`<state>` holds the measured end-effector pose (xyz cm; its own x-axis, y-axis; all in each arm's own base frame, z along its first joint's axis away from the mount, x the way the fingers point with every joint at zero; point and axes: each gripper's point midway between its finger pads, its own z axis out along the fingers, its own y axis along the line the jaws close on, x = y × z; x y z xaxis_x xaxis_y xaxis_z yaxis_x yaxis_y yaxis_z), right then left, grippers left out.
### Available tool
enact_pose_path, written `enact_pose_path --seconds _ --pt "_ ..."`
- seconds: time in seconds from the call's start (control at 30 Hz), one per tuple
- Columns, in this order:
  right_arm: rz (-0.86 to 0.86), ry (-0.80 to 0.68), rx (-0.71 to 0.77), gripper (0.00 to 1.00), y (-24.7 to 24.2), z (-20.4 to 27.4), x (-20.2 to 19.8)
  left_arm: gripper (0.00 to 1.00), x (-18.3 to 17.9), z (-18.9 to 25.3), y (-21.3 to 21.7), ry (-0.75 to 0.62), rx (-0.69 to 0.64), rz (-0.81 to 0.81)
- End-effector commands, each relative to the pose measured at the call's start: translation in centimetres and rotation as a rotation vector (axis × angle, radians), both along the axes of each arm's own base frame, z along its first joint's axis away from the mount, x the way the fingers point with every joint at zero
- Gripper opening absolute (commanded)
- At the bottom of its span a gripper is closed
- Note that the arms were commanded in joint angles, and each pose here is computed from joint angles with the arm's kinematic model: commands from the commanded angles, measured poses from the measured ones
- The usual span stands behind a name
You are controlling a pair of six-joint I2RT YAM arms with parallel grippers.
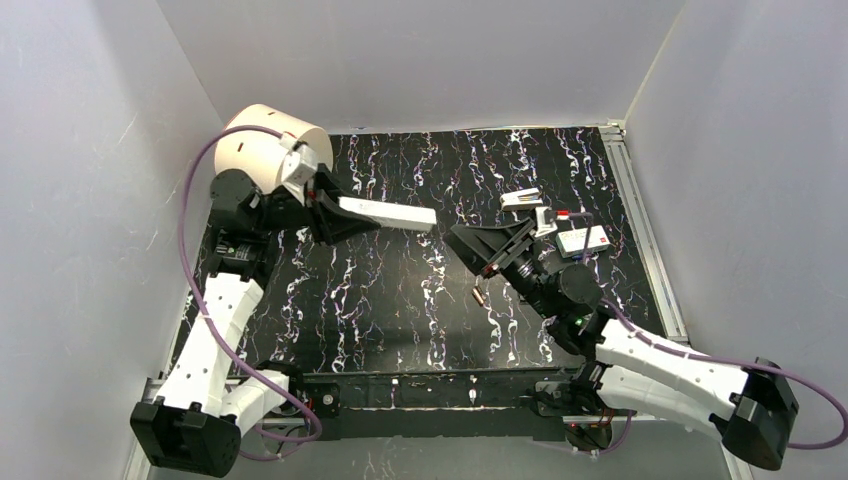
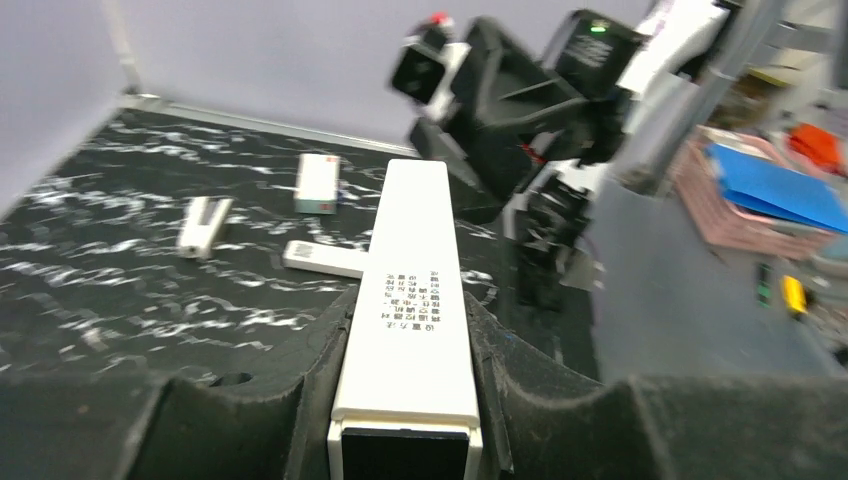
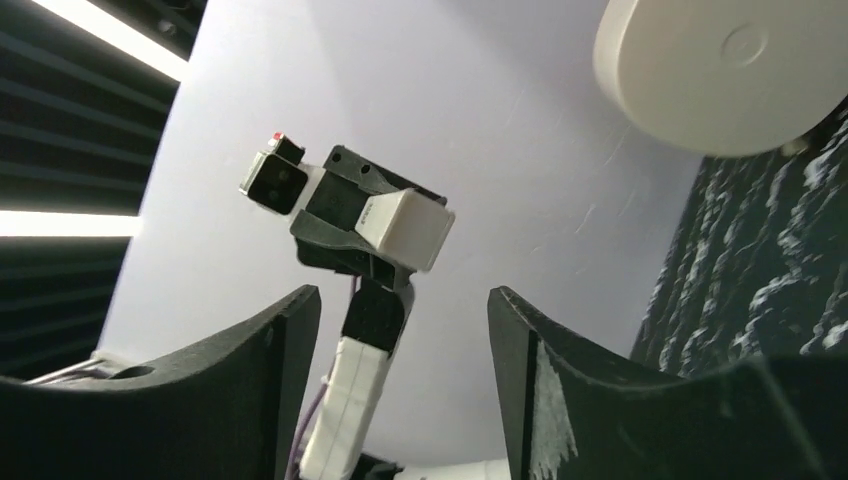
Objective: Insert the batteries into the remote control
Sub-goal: Remove the battery cover from the remote control.
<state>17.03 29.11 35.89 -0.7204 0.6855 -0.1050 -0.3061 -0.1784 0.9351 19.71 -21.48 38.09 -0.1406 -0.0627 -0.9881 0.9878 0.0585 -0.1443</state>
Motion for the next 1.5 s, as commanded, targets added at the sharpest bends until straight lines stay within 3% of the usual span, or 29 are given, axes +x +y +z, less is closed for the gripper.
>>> enact_pose_path --seconds 0.0,0.13,0.33,0.53,0.7,0.73,0.9,1.2,1.47 --pt "-0.126 -0.057 -0.100 0.76 -1.4 2.6 1.5 0.00 0.9 1.2 1.3 -0.090 -0.022 0.090" --pt "-0.133 -0.056 -0.184 0.86 -1.3 2.6 1.5 0.00 1.1 -0.7 1.3 -0.074 0.001 0.091" --pt "-0.086 -0.067 -0.364 0.87 0.4 2.3 1.6 0.00 0.6 -2.2 1.5 -0.124 0.022 0.082" --pt "-0.015 -0.024 -0.516 0.78 2.4 0.4 1.8 0.00 0.1 -2.9 1.6 -0.150 0.040 0.072" --pt "0.022 -0.017 -0.528 0.71 3.1 -0.3 1.6 0.00 0.0 -3.1 1.6 -0.154 0.043 0.068" --pt "0.028 -0.022 -0.516 0.69 3.3 -0.2 1.5 0.00 -0.1 -3.1 1.6 -0.154 0.043 0.067" --pt "0.060 -0.038 -0.503 0.39 3.9 0.3 1.2 0.00 -0.2 -3.4 1.6 -0.161 0.046 0.070" --pt "0.048 -0.033 -0.482 0.01 3.3 1.0 1.1 0.00 0.3 -3.7 1.8 -0.172 0.060 0.104" --pt "-0.047 -0.100 -0.404 0.01 1.4 3.3 1.4 0.00 1.5 -6.3 2.7 -0.126 0.169 0.194"
